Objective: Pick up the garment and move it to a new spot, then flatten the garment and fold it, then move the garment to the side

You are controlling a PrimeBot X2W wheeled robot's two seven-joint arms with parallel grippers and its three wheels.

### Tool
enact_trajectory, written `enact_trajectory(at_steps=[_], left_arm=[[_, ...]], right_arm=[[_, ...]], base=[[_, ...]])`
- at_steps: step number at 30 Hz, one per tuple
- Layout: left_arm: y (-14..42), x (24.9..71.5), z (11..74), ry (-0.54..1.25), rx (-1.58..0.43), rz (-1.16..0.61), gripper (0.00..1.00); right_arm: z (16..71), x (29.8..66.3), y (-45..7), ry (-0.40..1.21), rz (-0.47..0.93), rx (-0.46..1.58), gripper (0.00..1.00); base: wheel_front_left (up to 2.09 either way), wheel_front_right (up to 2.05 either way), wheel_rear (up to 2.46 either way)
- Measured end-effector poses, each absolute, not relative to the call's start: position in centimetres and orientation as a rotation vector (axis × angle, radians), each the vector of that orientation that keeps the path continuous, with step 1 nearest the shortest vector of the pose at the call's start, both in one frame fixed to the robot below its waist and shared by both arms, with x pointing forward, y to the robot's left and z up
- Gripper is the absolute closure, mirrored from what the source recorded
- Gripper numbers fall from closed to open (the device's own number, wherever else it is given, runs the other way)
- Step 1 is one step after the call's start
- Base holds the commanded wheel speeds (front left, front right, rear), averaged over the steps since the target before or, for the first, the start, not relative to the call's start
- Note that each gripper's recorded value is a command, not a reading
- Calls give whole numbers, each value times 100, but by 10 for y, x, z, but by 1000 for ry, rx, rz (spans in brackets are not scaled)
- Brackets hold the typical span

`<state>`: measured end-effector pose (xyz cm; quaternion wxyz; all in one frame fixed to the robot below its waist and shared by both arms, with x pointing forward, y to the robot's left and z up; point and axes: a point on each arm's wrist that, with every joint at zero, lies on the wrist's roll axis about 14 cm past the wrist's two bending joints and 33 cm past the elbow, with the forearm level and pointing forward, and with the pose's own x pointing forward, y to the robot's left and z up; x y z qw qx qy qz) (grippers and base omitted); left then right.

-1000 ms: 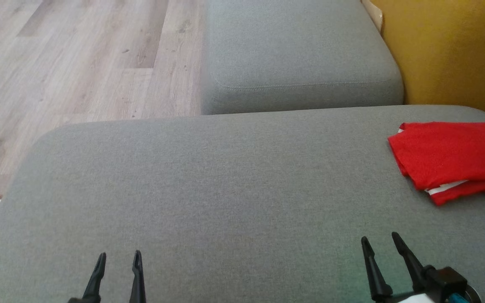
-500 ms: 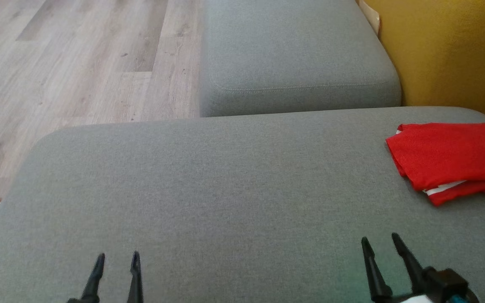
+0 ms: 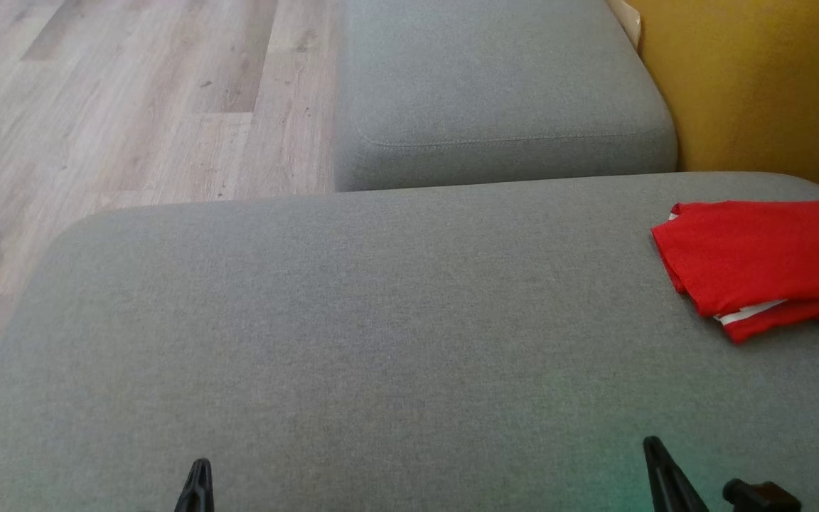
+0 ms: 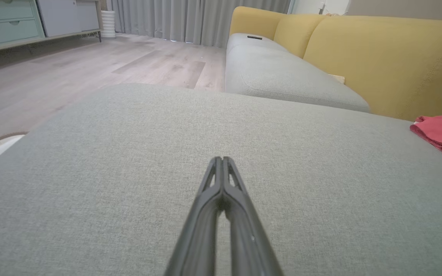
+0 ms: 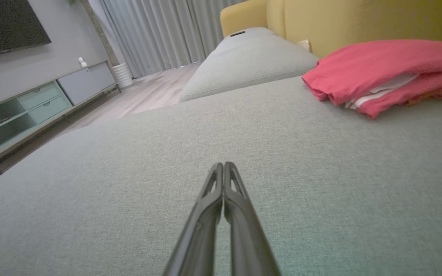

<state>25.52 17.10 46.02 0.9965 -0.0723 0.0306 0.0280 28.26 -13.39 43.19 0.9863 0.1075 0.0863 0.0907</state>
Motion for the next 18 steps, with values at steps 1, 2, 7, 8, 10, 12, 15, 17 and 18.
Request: enact_trajectory(at_steps=[1, 2, 7, 8, 10, 12, 15, 17, 18], left_arm=[[171, 256, 460, 66, -158, 58, 100], [171, 257, 459, 68, -171, 58, 100], [173, 262, 458, 80, -231, 67, 100], [172, 263, 457, 82, -244, 65, 100], [173, 264, 456, 90, -269, 69, 100], [174, 266, 456, 90, -293, 76, 100], [175, 269, 455, 99, -330, 76, 100], [175, 271, 454, 109, -354, 79, 100], [175, 272, 454, 107, -368, 76, 100]], right_arm=[[431, 283, -135, 179, 176, 227, 100], [431, 284, -136, 181, 171, 238, 100], [433, 289, -140, 183, 148, 293, 100], [434, 290, -141, 180, 143, 304, 100], [434, 291, -142, 185, 134, 325, 100], [433, 292, -144, 191, 122, 349, 100], [433, 294, -147, 192, 106, 382, 100], [435, 297, -149, 190, 97, 406, 100], [436, 299, -150, 185, 93, 417, 100]], base=[[0, 0, 0], [0, 0, 0], [0, 0, 0], [0, 0, 0], [0, 0, 0], [0, 0, 0], [0, 0, 0], [0, 0, 0], [0, 0, 0]])
